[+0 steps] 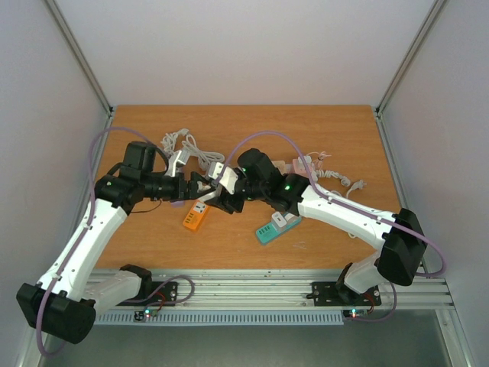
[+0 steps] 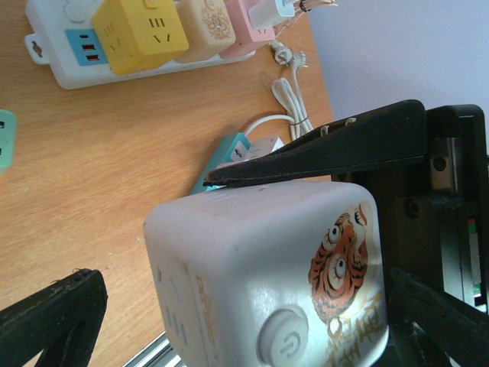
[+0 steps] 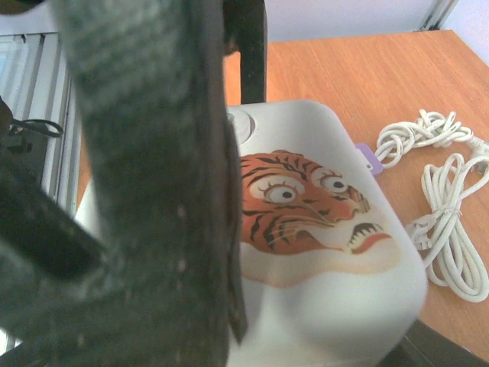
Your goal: Insert the plug
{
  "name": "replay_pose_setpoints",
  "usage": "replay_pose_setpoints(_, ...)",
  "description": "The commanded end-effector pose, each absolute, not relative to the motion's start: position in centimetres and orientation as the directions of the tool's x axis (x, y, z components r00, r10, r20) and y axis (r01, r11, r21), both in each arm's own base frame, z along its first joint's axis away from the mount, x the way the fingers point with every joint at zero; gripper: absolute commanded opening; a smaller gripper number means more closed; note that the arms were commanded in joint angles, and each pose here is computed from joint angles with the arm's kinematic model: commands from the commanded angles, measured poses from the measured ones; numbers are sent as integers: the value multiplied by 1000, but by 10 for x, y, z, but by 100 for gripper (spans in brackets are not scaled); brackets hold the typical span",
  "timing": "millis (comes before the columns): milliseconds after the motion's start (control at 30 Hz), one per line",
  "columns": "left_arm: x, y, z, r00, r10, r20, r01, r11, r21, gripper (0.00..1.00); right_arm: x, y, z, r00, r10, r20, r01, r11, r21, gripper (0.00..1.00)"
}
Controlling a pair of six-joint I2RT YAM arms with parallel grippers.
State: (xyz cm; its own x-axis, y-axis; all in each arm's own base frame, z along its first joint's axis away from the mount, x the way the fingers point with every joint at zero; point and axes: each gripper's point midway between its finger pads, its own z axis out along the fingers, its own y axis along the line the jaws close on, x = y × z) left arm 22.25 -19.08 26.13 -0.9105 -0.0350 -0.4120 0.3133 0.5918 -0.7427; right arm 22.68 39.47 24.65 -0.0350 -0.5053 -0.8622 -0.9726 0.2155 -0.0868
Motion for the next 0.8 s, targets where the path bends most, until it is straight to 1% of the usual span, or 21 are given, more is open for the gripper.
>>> replay_pose_setpoints(0, 223, -194, 257, -895, -20, -445, 353, 578, -736, 99, 226, 408, 291, 23, -400, -916, -973, 201, -113, 47)
replay_pose_setpoints(100, 228, -187, 249, -897, -34, -441, 324, 628, -707, 99, 225, 408, 289, 22, -400, -916, -974, 200, -110, 48)
replay_pose_setpoints(167, 233, -178, 243, -893, -51, -448, 295, 685, -666, 99, 225, 406, 289, 25, -399, -917, -973, 202, -115, 49)
replay_pose_setpoints(267, 240, -165, 241, -880, -81, -468, 256, 750, -610, 90, 227, 400, 287, 37, -404, -914, -964, 226, -139, 51)
replay_pose_setpoints(367, 240, -165, 244, -877, -91, -471, 253, 746, -616, 83, 225, 393, 290, 57, -398, -916, -960, 231, -160, 50)
replay_pose_setpoints(467, 237, -169, 245, -891, -91, -445, 246, 727, -641, 77, 223, 387, 292, 62, -393, -918, -960, 227, -162, 46)
replay_pose_setpoints(533, 234, -173, 244, -901, -85, -425, 244, 711, -660, 75, 220, 385, 293, 66, -389, -919, -963, 217, -161, 42)
replay_pose_setpoints(633, 229, -180, 245, -917, -65, -393, 250, 675, -695, 76, 217, 384, 292, 73, -386, -920, -967, 199, -160, 38)
replay_pose_setpoints(733, 223, -190, 247, -935, -35, -354, 258, 617, -743, 88, 214, 386, 291, 78, -389, -918, -971, 178, -158, 38)
replay_pose_setpoints(767, 222, -191, 246, -937, -33, -348, 256, 611, -749, 90, 214, 387, 290, 76, -393, -916, -973, 173, -155, 38)
